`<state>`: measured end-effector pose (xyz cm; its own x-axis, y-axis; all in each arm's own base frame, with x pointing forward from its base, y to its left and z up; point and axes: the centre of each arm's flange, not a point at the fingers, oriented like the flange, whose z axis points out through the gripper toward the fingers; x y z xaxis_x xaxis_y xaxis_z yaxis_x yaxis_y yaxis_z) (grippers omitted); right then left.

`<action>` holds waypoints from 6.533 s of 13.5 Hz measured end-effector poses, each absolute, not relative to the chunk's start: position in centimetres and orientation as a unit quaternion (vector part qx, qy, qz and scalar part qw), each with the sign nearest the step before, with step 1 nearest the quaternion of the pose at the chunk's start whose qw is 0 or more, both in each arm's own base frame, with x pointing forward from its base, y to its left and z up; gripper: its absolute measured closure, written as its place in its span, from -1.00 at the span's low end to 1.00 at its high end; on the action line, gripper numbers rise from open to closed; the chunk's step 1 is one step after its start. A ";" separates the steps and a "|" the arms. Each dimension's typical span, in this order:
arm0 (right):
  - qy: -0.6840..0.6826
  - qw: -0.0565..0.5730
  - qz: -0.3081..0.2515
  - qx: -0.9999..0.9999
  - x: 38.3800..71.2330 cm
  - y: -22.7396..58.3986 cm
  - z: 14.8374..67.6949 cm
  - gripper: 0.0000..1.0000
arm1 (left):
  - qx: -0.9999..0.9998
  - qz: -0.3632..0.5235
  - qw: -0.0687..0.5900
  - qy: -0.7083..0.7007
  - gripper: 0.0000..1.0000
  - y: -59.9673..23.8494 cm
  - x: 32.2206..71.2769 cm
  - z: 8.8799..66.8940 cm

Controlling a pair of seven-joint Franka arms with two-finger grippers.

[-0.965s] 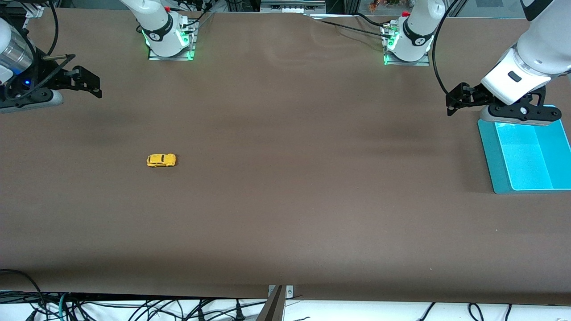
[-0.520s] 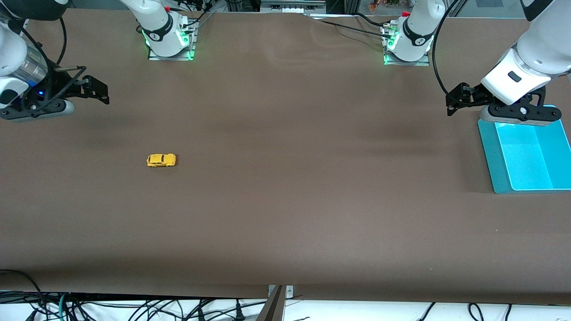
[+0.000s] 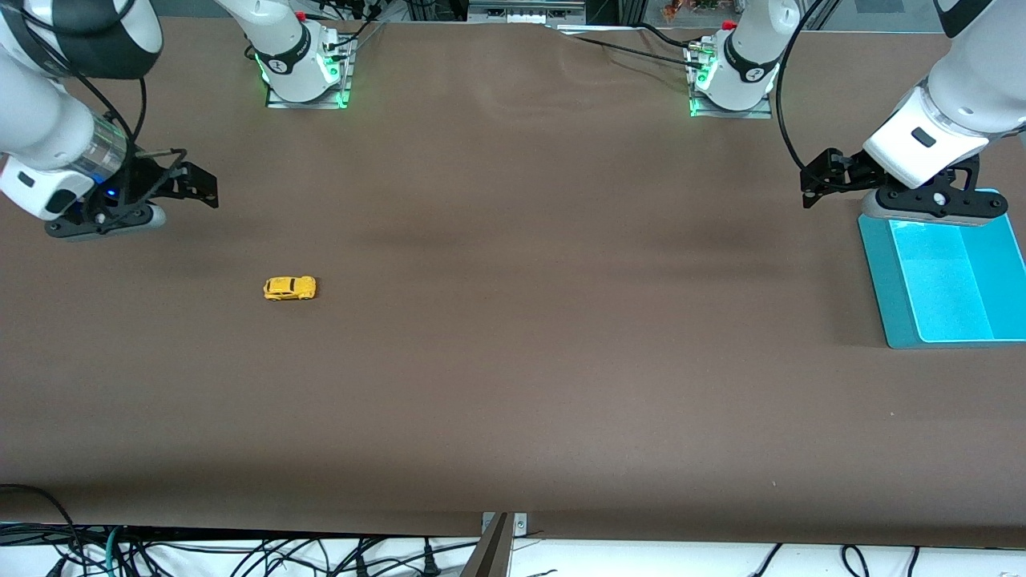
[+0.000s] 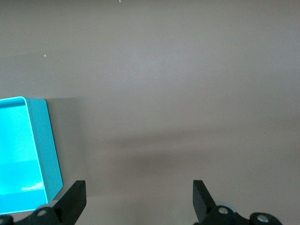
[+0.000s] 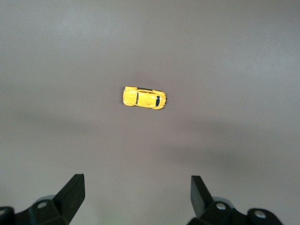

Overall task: Wind and store yellow beetle car
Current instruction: 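Move the right gripper over the yellow beetle car, then lower the right gripper and close it on the yellow car, then pull the held car backward along the table with the right gripper, then open the right gripper, releasing the car to roll toward the cyan bin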

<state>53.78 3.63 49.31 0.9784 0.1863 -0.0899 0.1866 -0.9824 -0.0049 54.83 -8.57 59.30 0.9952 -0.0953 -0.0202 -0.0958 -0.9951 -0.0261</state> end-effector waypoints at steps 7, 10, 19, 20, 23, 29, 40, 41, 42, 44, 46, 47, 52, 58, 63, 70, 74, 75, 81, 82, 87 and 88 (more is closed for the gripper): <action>0.214 -0.004 -0.033 0.976 52.3 3.6 37.5 -1.00 | -0.999 0.010 0.014 0.047 -1.00 -8.4 54.8 59.3; 0.288 -0.008 -0.036 0.957 50.9 3.6 32.9 -1.00 | -0.999 0.010 0.014 0.047 -1.00 -8.5 54.8 59.3; 0.598 -0.017 -0.012 0.802 52.0 3.9 24.5 -1.00 | -0.998 0.012 0.014 0.060 -1.00 -10.0 54.5 59.3; 0.624 -0.014 -0.005 0.781 52.2 3.9 23.4 -1.00 | -0.998 0.012 0.014 0.061 -1.00 -10.0 54.5 59.3; 0.670 -0.009 0.006 0.742 52.6 4.2 21.4 -1.00 | -0.998 0.013 0.014 0.060 -1.00 -10.0 54.5 59.3; 0.700 -0.002 0.019 0.714 53.0 4.7 20.6 -0.96 | -0.998 0.014 0.014 0.059 -1.00 -9.9 54.5 59.3; 0.707 -0.005 0.036 0.706 53.4 8.2 20.6 0.19 | -0.998 0.015 0.014 0.058 -1.00 -9.9 54.5 59.3; 0.703 -0.007 0.037 0.710 53.5 9.0 20.9 0.19 | -0.998 0.016 0.015 0.058 -1.00 -9.9 54.5 59.2; 0.700 -0.010 0.037 0.713 53.6 9.6 21.1 0.19 | -0.998 0.016 0.015 0.058 -1.00 -9.9 54.4 59.2; 0.698 -0.013 0.035 0.715 53.6 10.1 21.0 0.19 | -0.998 0.017 0.015 0.058 -1.00 -9.8 54.4 59.3; 0.698 -0.018 0.029 0.715 53.4 10.1 20.6 0.19 | -0.998 0.017 0.015 0.057 -1.00 -9.8 54.5 59.3; 0.699 -0.020 0.028 0.714 53.3 10.1 20.3 0.19 | -0.998 0.017 0.015 0.057 -1.00 -9.8 54.5 59.3; 0.707 -0.020 0.026 0.706 53.4 9.0 20.1 0.19 | -0.998 0.017 0.015 0.057 -1.00 -9.8 54.4 59.3; 0.712 -0.019 0.025 0.702 53.8 1.9 20.0 0.19 | -0.998 0.017 0.015 0.057 -1.00 -9.8 54.4 59.3; 0.727 -0.007 0.024 0.686 53.5 -7.4 20.1 0.19 | -0.998 0.017 0.015 0.057 -1.00 -9.8 54.4 59.3; 0.720 -0.004 0.022 0.693 52.1 -14.4 20.0 0.19 | -0.998 0.019 0.015 0.053 -1.00 -9.4 54.5 59.2; 0.714 -0.017 0.021 0.699 52.5 -14.3 20.1 0.19 | -0.998 0.019 0.015 0.052 -1.00 -9.3 54.5 59.2; 0.710 -0.026 0.018 0.703 52.5 -14.1 20.0 0.09 | -0.998 0.019 0.015 0.053 -1.00 -9.3 54.5 59.2; 0.703 -0.054 0.011 0.709 55.2 -12.3 22.1 -1.00 | -0.997 0.019 0.015 0.069 -1.00 -11.1 54.2 59.2; 0.705 -0.056 0.013 0.707 56.2 -11.7 23.3 -1.00 | -0.997 0.019 0.015 0.073 -1.00 -11.6 54.1 59.2; 0.717 -0.027 0.035 0.696 60.0 -9.1 31.9 -1.00 | -0.997 0.019 0.015 0.074 -1.00 -11.7 54.0 59.2; 0.705 -0.019 0.038 0.708 60.3 -9.0 34.0 -1.00 | -0.997 0.019 0.015 0.072 -1.00 -11.5 54.1 59.2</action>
